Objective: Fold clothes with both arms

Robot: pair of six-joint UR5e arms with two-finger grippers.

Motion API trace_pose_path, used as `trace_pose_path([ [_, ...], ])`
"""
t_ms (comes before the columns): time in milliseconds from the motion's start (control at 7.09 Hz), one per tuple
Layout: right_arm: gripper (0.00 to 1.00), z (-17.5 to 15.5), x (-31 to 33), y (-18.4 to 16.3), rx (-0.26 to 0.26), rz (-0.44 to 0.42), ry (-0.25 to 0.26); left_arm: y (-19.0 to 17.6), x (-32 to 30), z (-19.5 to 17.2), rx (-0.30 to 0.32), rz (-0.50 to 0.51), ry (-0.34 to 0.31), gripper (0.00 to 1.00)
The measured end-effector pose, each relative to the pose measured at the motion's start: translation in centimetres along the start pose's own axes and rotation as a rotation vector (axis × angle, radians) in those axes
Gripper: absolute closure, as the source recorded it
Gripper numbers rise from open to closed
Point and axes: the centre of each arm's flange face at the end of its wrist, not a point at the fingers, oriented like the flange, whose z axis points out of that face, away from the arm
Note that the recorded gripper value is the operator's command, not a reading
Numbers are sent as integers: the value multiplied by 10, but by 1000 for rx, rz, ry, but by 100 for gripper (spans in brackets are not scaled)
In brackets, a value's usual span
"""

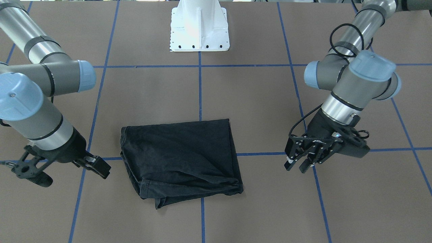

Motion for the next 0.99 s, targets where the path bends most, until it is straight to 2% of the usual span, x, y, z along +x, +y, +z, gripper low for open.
trace_pose_path([
  [141,0,-12,64,-18,8,-90,21,4,-49,-34,-27,124,-17,37],
  [282,0,-27,129,-38,3,-163,34,6,-101,-66,-50,235,-38,24],
  [423,0,-45,201,-58,-1,-231,47,5,-157,-102,-70,354,-69,1],
  [706,0,-71,332,-74,-13,-370,82,-5,-245,-165,-125,522,-151,1],
  [847,0,-76,379,-67,-40,-416,72,-11,-270,-188,-176,537,-166,1],
  [988,0,-81,409,-60,-59,-429,49,-11,-286,-199,-225,506,-161,1],
])
